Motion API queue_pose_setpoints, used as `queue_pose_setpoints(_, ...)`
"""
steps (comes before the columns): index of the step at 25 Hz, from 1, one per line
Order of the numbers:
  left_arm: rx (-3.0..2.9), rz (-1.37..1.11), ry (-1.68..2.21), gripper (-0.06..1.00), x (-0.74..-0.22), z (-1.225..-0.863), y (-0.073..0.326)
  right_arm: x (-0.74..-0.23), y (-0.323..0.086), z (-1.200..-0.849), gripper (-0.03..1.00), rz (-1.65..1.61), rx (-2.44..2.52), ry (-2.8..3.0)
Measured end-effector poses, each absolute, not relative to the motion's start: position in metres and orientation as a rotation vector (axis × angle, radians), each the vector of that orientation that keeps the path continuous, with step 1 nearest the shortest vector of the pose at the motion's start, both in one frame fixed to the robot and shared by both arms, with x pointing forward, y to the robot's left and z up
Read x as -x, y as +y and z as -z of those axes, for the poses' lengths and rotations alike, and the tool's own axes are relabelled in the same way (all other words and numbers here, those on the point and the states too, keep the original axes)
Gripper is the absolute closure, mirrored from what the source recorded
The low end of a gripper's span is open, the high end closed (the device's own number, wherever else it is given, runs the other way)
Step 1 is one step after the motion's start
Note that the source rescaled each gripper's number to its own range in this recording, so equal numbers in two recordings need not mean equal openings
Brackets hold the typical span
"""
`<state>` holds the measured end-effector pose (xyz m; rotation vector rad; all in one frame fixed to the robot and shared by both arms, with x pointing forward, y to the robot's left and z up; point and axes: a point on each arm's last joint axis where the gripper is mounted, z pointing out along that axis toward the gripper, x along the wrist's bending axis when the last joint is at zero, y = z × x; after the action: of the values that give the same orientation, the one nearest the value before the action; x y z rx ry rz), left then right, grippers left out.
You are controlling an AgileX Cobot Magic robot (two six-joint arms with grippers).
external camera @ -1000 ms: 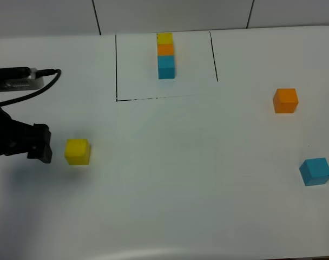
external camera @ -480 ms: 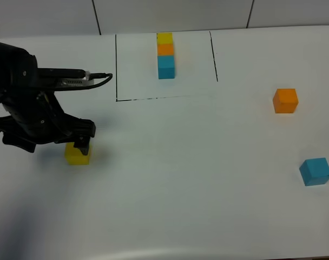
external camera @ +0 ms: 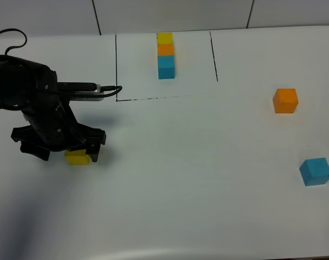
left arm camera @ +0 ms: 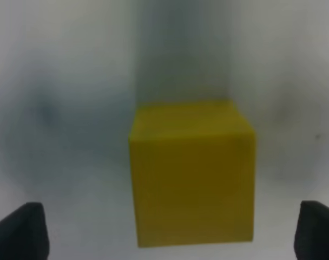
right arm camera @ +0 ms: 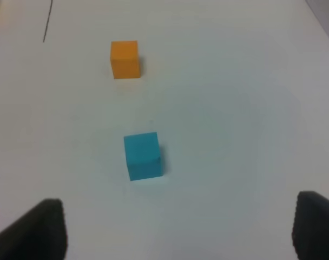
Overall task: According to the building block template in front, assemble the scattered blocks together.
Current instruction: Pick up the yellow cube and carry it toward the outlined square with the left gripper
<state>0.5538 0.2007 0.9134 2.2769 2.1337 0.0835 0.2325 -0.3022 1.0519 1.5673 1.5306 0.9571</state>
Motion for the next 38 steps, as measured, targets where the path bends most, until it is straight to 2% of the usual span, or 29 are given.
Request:
queue_pose_setpoints(2, -2.278, -0.08, 2.135, 0.11, -0.555, -0.908, 0.2, -0.232, -0.302, -1.052, 0.26, -0.957, -1.567, 1.531)
queue_pose_setpoints(4, -2.28, -0.078, 2.136, 0.23, -0.556, -0.905, 0.2, -0.232, -0.302, -1.052, 0.26, -0.957, -1.567, 1.531)
queue_pose_setpoints(6, -2.275, -0.083, 2.133, 0.48, -0.556, -0.905, 0.2, -0.232, -0.302, -1.052, 0.26, -0.957, -1.567, 1.531)
queue_pose_setpoints(9, -2.273, -0.084, 2.131, 0.94, -0.556, -0.905, 0.2, -0.232, -0.302, -1.052, 0.26, -0.957, -1.567, 1.531)
queue_pose_setpoints(15, -2.487, -0.077, 1.917, 0.93, -0.559, -0.917, 0.187, -0.232, -0.302, -1.052, 0.26, -0.957, -1.567, 1.531)
queue_pose_setpoints(24, -2.96, -0.128, 0.983, 0.93, -0.577, -0.955, 0.119, -0.232, -0.302, -1.052, 0.26, -0.957, -1.567, 1.531)
queue_pose_setpoints(38, -3.139, -0.182, 0.385, 0.93, -0.617, -0.926, 0.021, -0.232, -0.302, -1.052, 0.26, -0.958, -1.568, 1.53)
